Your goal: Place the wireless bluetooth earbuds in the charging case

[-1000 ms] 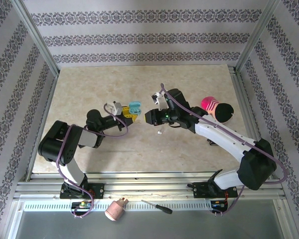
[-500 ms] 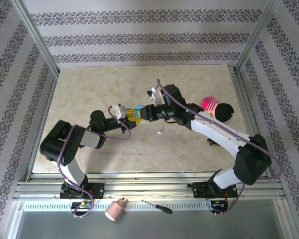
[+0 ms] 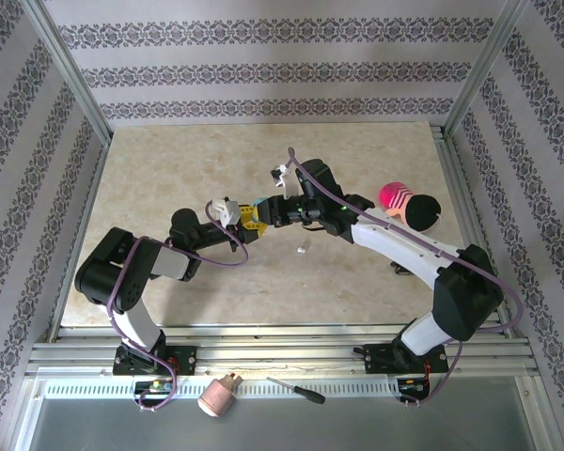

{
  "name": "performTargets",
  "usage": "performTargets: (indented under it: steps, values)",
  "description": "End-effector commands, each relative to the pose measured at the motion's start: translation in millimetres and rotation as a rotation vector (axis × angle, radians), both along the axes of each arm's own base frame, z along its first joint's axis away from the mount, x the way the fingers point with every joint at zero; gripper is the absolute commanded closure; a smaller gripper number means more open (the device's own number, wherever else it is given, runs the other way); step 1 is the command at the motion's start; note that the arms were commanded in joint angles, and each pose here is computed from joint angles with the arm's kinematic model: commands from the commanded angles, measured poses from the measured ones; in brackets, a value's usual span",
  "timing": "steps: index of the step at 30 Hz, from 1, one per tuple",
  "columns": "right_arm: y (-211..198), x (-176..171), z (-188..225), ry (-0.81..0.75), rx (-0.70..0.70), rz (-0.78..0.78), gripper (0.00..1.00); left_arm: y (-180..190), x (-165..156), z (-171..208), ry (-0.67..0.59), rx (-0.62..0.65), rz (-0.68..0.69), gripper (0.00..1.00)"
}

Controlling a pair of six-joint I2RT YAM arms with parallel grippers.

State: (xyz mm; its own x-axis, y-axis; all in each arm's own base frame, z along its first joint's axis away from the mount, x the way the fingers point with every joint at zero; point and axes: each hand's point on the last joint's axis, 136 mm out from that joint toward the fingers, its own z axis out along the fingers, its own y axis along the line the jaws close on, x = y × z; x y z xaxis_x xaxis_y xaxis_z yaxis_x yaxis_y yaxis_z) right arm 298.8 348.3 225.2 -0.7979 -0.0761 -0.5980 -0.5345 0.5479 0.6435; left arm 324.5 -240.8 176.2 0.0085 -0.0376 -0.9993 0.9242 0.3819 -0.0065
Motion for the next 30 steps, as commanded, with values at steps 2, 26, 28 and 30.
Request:
performTargets:
  steps: [2, 26, 28, 30]
  values:
    - [6.6, 2.7, -1.5, -0.003, 0.031, -0.009, 0.82, -4.2, -9.0, 20.3, -0.103, -0.018, -0.02, 0.82]
    - [-7.6, 17.0, -22.7, 0.026, 0.072, -0.141, 0.82, -3.3, 0.2, 22.6, -0.117, -0.019, 0.016, 0.83]
    - [-8.6, 17.5, -24.8, 0.033, 0.069, -0.144, 0.82, -3.3, 0.7, 21.6, -0.119, -0.016, 0.018, 0.83]
    - [-8.7, 16.8, -27.3, 0.043, 0.067, -0.138, 0.82, -3.4, 1.5, 20.8, -0.118, -0.015, 0.018, 0.82]
